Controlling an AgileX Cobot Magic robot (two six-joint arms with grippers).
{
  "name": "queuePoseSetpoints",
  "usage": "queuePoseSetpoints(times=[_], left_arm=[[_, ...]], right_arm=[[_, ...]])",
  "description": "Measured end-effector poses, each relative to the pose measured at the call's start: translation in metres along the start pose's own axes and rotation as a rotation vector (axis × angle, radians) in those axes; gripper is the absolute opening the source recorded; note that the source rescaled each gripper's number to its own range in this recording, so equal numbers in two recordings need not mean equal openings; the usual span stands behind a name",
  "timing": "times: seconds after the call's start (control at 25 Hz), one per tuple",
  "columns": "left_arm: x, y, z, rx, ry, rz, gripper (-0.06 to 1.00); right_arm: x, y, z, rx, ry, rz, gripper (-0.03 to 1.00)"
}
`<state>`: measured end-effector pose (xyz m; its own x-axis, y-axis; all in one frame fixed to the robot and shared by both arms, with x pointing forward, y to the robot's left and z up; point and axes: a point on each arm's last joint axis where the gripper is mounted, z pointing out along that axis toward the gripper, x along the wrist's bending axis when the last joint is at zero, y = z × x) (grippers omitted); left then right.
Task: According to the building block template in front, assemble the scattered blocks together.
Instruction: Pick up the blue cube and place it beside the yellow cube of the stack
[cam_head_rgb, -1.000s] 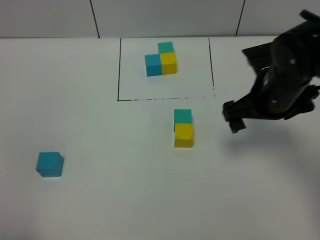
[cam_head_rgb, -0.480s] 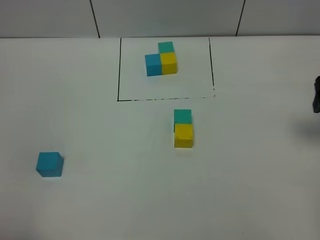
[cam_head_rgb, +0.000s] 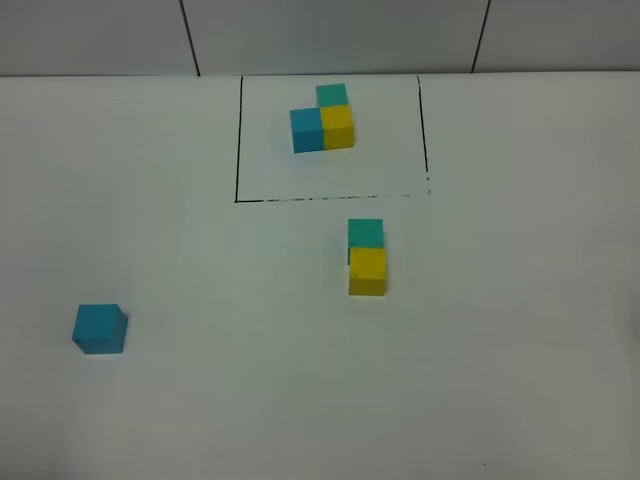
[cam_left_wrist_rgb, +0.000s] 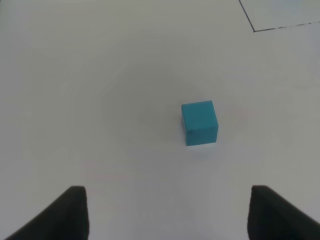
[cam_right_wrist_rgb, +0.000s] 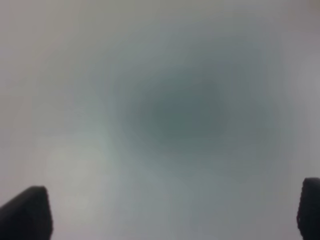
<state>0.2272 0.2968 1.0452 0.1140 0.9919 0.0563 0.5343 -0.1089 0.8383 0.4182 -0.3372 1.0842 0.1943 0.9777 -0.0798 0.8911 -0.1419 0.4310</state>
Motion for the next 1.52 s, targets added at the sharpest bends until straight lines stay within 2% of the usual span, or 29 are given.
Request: queuePoseSetpoints(times=[0.28, 0.48, 0.68, 1.12, 1.52], left_arm=[[0.000, 0.000, 0.000, 0.000, 0.000, 0.000, 0.54], [0.000, 0.000, 0.000, 0.000, 0.000, 0.000, 0.54], [0.000, 0.000, 0.000, 0.000, 0.000, 0.000, 0.54], [0.000, 0.000, 0.000, 0.000, 0.000, 0.000, 0.54], [0.000, 0.000, 0.000, 0.000, 0.000, 0.000, 0.54]], right_arm=[[0.006, -0.072, -0.030, -0.162, 0.042, -0.034, 1.00], [0.010, -0.110, -0.042, -0.297, 0.110, -0.063, 1.00], [0.008, -0.140, -0.043, -0.397, 0.130, -0.057, 1.00], [0.005, -0.179, -0.052, -0.621, 0.168, -0.055, 1.00], [0.005, -0.182, -0.053, -0.641, 0.178, -0.068, 1.00]])
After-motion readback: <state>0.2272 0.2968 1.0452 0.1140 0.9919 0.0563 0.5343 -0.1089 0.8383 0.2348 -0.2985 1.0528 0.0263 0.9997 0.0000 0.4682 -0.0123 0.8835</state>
